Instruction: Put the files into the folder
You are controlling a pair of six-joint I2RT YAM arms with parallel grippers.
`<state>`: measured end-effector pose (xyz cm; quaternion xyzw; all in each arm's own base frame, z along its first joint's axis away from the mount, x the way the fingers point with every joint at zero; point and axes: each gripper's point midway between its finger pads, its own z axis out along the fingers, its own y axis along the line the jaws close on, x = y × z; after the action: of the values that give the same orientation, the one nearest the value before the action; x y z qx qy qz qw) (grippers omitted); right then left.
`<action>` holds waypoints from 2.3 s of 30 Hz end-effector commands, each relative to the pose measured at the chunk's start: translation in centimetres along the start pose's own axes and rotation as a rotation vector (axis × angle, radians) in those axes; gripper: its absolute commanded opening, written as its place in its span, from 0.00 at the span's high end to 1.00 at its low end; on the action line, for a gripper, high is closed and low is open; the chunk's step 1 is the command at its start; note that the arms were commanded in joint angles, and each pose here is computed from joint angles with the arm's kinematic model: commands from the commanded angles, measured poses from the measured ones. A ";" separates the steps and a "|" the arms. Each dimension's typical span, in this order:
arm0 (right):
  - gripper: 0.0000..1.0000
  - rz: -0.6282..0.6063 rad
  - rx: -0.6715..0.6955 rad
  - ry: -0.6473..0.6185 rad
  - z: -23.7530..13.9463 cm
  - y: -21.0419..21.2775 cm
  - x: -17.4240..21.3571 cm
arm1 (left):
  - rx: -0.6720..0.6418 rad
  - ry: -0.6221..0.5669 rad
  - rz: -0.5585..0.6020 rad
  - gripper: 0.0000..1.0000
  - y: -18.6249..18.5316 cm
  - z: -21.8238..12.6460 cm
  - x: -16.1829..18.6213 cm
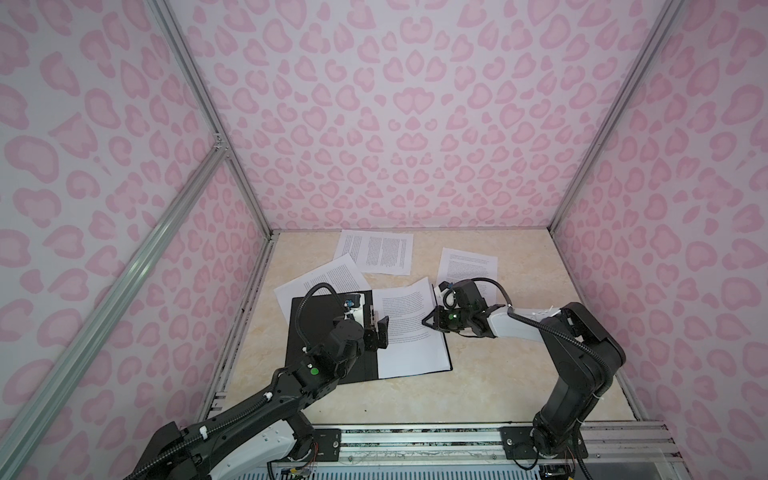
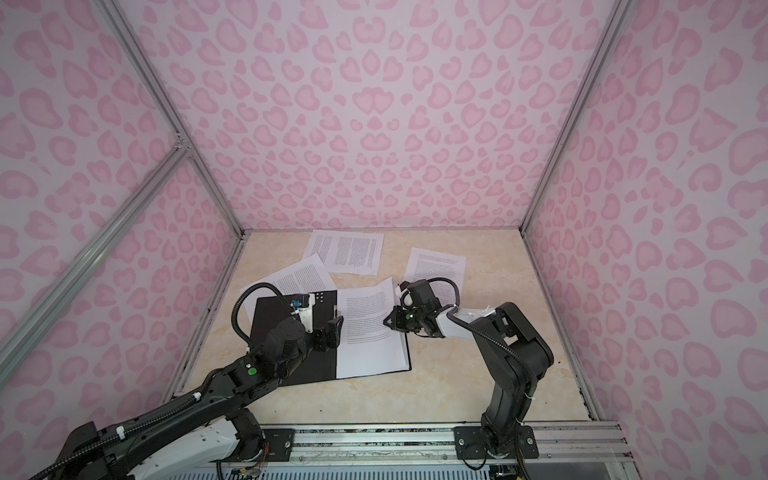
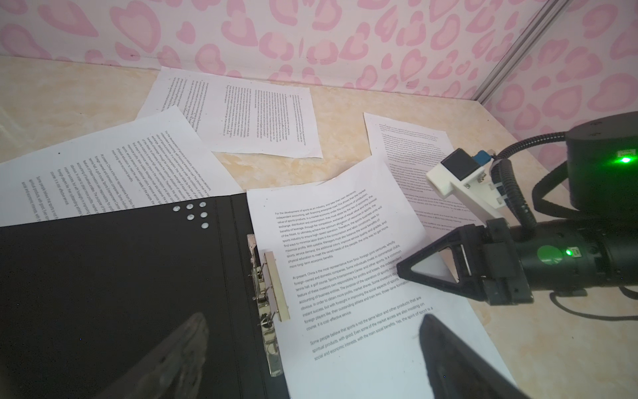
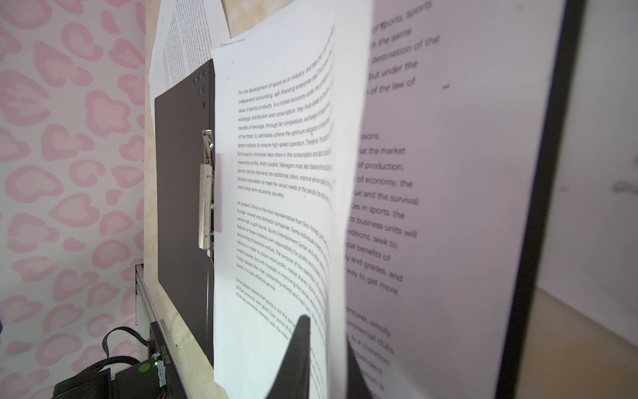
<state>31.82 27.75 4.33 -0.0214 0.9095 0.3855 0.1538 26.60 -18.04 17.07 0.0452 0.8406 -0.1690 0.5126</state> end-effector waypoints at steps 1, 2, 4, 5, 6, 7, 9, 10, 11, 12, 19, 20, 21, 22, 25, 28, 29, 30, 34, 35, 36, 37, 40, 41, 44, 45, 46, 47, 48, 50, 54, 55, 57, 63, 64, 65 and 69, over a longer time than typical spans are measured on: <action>0.80 -0.007 0.007 -0.003 -0.1 -0.2 0.2 | 0.008 -0.014 -0.009 0.03 -0.3 0.0 -0.7; 0.78 -0.010 0.009 -0.006 -0.1 -0.2 0.1 | 0.011 -0.013 -0.009 0.03 -0.4 0.0 -0.7; 0.72 -0.014 0.020 -0.010 -0.3 -0.3 0.1 | 0.011 -0.014 -0.009 0.03 -0.4 0.0 -0.7; 0.70 -0.017 0.029 -0.010 -0.4 -0.4 0.1 | 0.010 -0.013 -0.009 0.03 -0.4 0.0 -0.6; 0.68 -0.020 0.040 -0.010 -0.4 -0.5 0.2 | 0.011 -0.014 -0.009 0.03 -0.4 0.0 -0.7; 0.65 -0.023 0.051 -0.013 -0.5 -0.7 0.1 | 0.011 -0.014 -0.010 0.03 -0.4 0.0 -0.7; 0.61 -0.026 0.075 -0.017 -0.8 -1.1 0.1 | 0.011 -0.016 -0.010 0.03 -0.4 -0.1 -0.7; 0.58 -0.028 0.087 -0.020 -0.9 -1.2 0.0 | 0.012 -0.015 -0.010 0.03 -0.4 -0.1 -0.7; 0.56 -0.032 0.101 -0.022 -1.1 -1.4 0.0 | 0.013 -0.015 -0.010 0.03 -0.4 -0.1 -0.7; 0.55 -0.036 0.118 -0.026 -1.3 -1.7 -0.1 | 0.014 -0.014 -0.010 0.03 -0.4 -0.1 -0.7; 0.40 -0.027 0.219 -0.089 -3.9 -4.1 -1.6 | 0.020 -0.020 -0.013 0.03 -0.4 -0.3 -0.9; 0.39 -0.029 0.238 -0.100 -4.4 -4.5 -1.8 | 0.022 -0.022 -0.014 0.03 -0.5 -0.3 -0.9; 0.37 -0.026 0.258 -0.115 -4.9 -4.9 -2.1 | 0.022 -0.023 -0.015 0.03 -0.5 -0.3 -1.0; 0.34 -0.021 0.271 -0.132 -5.4 -5.2 -2.5 | 0.021 -0.021 -0.014 0.03 -0.4 -0.3 -0.9; 0.27 0.018 0.305 -0.180 -6.7 -6.5 -3.7 | 0.021 -0.025 -0.013 0.03 -0.4 -0.5 -1.0; 0.24 0.072 0.327 -0.218 -7.1 -7.7 -5.2 | 0.025 -0.028 -0.013 0.03 -0.4 -0.5 -1.0; 0.24 0.086 0.333 -0.219 -7.1 -8.0 -5.5 | 0.030 -0.026 -0.012 0.03 -0.5 -0.5 -1.0; 0.24 0.095 0.329 -0.228 -7.0 -8.1 -6.1 | 0.031 -0.022 -0.011 0.03 -0.6 -0.4 -0.9; 0.24 0.111 0.329 -0.235 -6.4 -8.0 -8.6 | 0.047 -0.009 -0.007 0.03 -0.9 -0.3 -0.7; 0.24 0.110 0.328 -0.236 -6.2 -7.9 -9.2 | 0.050 -0.008 -0.005 0.03 -1.0 -0.2 -0.7; 0.24 0.112 0.335 -0.233 -6.0 -8.0 -9.6 | 0.051 -0.003 0.000 0.03 -1.1 -0.1 -0.6; 0.24 0.115 0.343 -0.231 -5.9 -8.2 -10.2 | 0.055 0.002 0.003 0.03 -1.2 -0.1 -0.5; 0.24 0.138 0.372 -0.212 -5.2 -9.6 -11.5 | 0.085 0.024 0.007 0.03 -1.8 0.1 -0.2; 0.23 0.144 0.369 -0.208 -5.0 -10.0 -11.9 | 0.100 0.031 0.009 0.02 -2.1 0.1 -0.1; 0.20 0.158 0.365 -0.219 -5.1 -10.9 -13.5 | 0.150 0.059 0.014 0.02 -3.2 0.3 0.2; 0.20 0.161 0.370 -0.231 -5.4 -11.1 -14.3 | 0.171 0.070 0.020 0.02 -3.6 0.4 0.4; 0.20 0.163 0.371 -0.234 -5.5 -11.2 -14.9 | 0.185 0.080 0.023 0.01 -3.9 0.5 0.6; 0.19 0.162 0.370 -0.231 -5.5 -11.3 -15.5 | 0.203 0.091 0.026 0.01 -4.3 0.6 0.7; 0.17 0.159 0.372 -0.214 -5.2 -11.3 -15.9 | 0.218 0.104 0.031 0.01 -4.6 0.7 0.9; 0.07 0.157 0.379 -0.173 -4.6 -11.3 -16.1 | 0.238 0.126 0.036 0.01 -5.1 0.9 1.3; 0.02 0.171 0.364 -0.118 -3.2 -11.6 -15.7 | 0.272 0.169 0.040 0.00 -6.0 1.4 2.0; 0.02 0.177 0.364 -0.108 -3.0 -11.8 -15.4 | 0.291 0.177 0.039 0.00 -6.4 1.4 2.1; 0.02 0.188 0.372 -0.106 -2.9 -12.4 -14.9 | 0.322 0.192 0.039 0.00 -7.0 1.4 2.4; 0.02 0.315 0.381 -0.165 -5.2 -14.8 -12.6 | 0.405 0.248 0.046 0.00 -8.8 1.5 3.3; 0.02 0.341 0.367 -0.191 -5.8 -15.1 -12.1 | 0.433 0.261 0.052 0.00 -9.4 1.5 3.5; 0.02 0.362 0.352 -0.208 -6.3 -15.3 -11.5 | 0.453 0.273 0.060 0.01 -10.0 1.5 3.8; 0.02 0.374 0.330 -0.227 -7.8 -14.9 -8.6 | 0.526 0.315 0.071 0.01 -12.8 1.7 4.7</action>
<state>44.13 11.57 4.13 0.1760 0.9153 0.2702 0.2415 23.11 -28.79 13.93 0.2093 0.8558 -0.3151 0.3530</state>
